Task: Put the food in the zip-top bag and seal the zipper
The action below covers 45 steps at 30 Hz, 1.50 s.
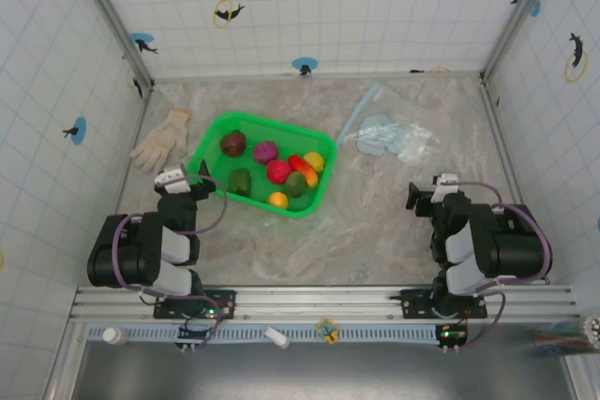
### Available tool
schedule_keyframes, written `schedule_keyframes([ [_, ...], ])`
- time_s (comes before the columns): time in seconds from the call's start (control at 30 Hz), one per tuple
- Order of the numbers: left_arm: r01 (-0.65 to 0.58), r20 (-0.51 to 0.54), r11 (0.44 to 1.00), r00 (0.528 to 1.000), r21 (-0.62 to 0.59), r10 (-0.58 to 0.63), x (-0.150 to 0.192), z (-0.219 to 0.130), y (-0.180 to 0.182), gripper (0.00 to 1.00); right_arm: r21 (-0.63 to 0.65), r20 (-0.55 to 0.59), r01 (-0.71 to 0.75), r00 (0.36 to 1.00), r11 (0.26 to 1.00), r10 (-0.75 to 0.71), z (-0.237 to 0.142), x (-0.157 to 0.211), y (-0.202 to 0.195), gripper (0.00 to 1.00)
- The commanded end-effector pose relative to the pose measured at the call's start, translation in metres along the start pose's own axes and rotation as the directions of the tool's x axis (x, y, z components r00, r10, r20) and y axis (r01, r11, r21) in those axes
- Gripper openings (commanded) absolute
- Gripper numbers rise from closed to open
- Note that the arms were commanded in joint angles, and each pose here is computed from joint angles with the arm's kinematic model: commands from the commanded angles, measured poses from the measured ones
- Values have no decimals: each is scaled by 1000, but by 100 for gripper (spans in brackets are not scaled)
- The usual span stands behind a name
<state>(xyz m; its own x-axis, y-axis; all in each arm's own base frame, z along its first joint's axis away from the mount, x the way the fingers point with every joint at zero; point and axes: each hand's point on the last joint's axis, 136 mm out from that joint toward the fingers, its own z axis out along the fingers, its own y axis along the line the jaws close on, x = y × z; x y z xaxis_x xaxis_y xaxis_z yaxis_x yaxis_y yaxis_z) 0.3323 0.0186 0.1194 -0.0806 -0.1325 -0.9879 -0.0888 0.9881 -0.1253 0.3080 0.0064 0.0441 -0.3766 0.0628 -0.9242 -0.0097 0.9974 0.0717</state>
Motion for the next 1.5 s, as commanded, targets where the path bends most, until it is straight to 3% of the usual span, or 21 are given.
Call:
schedule_keyframes([
  [0.0,-93,-221,995,971,-24,86,61,-15,9,98,4,39,0,999,1000,0,0,-9,0,100],
  [1.03,-81,-204,997,976,-12,77,54,-12,7,98,8,33,3,999,1000,-3,2,-11,0,100],
  [1.1,-87,-238,996,968,-6,83,56,-10,6,97,11,18,9,1000,1000,-9,5,-14,1,100],
  [1.27,-84,-230,996,970,-39,73,36,0,8,98,26,35,38,999,999,-39,3,-34,5,100],
  [1.47,-98,-62,995,993,22,99,-40,15,-18,98,-27,131,102,987,994,-97,-7,-80,36,100],
])
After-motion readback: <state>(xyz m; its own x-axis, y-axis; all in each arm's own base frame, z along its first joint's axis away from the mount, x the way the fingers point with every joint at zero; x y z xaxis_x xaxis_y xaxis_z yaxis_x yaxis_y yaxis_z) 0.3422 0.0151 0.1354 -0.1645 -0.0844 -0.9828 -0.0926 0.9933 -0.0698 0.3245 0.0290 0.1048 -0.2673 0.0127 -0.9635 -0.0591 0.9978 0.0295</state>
